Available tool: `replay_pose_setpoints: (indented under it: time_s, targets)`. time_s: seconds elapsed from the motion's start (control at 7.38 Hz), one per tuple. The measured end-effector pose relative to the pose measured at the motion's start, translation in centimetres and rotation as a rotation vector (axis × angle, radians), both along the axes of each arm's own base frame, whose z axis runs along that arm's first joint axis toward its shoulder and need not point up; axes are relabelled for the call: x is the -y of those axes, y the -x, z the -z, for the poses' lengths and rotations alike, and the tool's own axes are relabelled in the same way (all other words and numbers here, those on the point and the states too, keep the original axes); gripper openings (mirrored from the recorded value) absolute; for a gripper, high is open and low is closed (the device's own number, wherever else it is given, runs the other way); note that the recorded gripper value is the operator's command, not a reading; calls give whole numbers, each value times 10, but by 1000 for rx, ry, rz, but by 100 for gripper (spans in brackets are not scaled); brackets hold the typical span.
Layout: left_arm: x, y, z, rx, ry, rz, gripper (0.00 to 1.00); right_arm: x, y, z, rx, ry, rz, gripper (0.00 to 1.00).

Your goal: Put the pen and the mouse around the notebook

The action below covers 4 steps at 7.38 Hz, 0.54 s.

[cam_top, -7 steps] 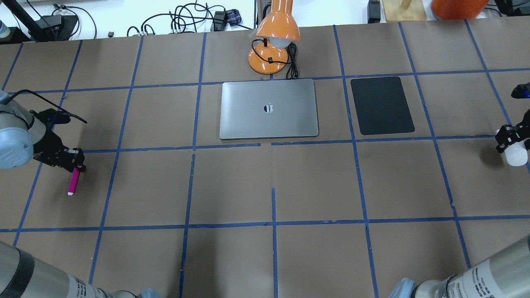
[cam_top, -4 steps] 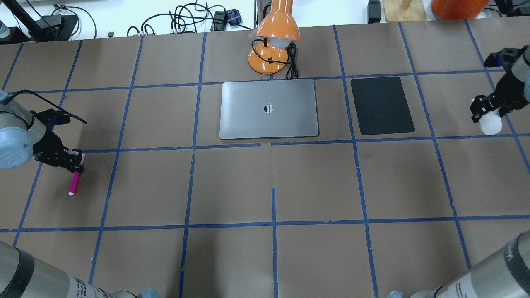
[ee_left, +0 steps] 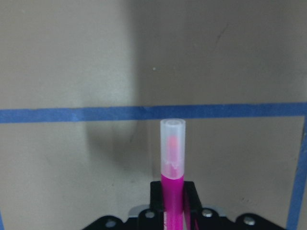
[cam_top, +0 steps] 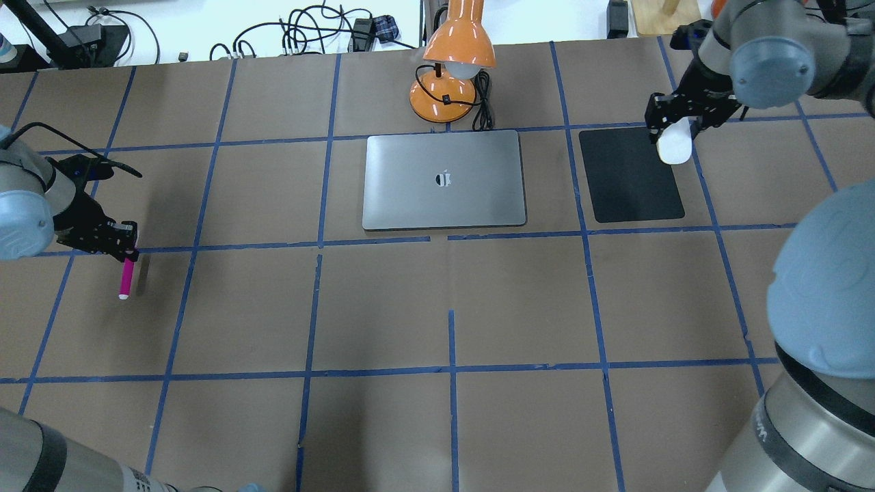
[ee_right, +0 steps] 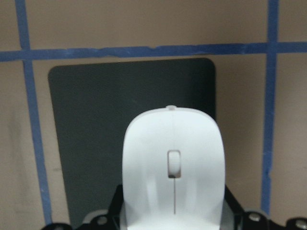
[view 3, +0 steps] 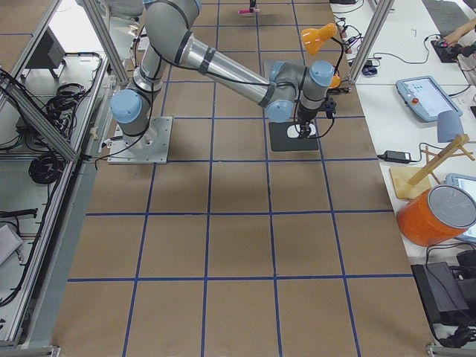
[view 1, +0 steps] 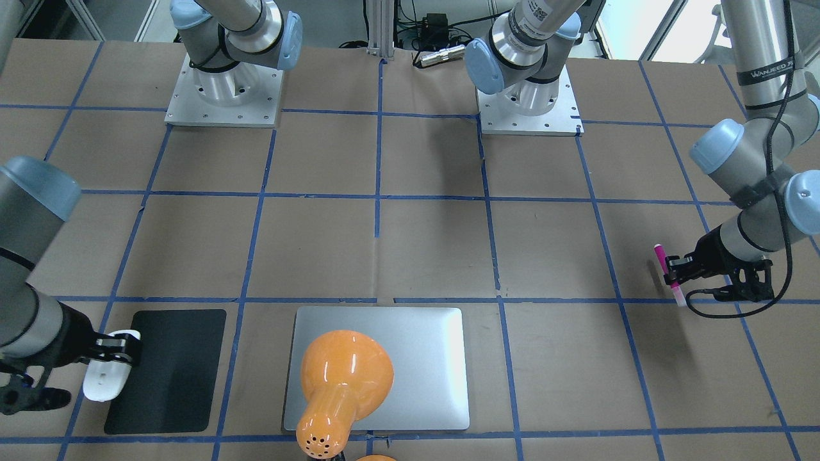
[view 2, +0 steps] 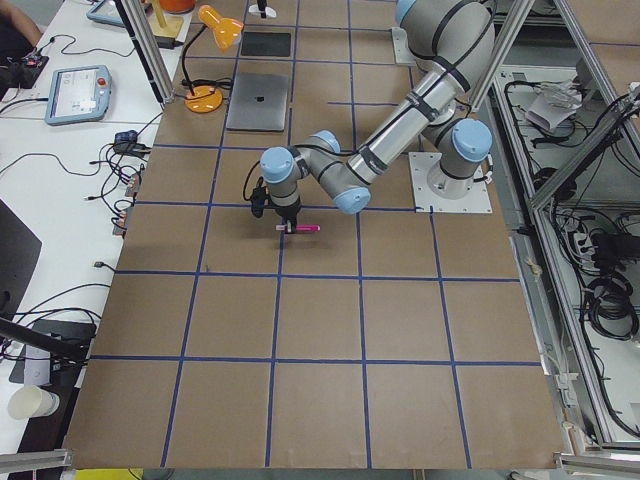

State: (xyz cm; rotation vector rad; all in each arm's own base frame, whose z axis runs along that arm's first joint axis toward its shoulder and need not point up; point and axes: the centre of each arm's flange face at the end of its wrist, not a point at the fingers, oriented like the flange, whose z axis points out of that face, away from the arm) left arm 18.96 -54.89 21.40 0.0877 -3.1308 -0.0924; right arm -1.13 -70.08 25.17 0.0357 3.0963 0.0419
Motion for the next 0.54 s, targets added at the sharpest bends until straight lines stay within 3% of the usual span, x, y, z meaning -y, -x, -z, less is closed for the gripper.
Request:
replay_pose_setpoints:
  time_s: [0.54]
  targets:
    - [35,145,-29,-9,46,-192,0,14,-45,47,-2,-65,3,37]
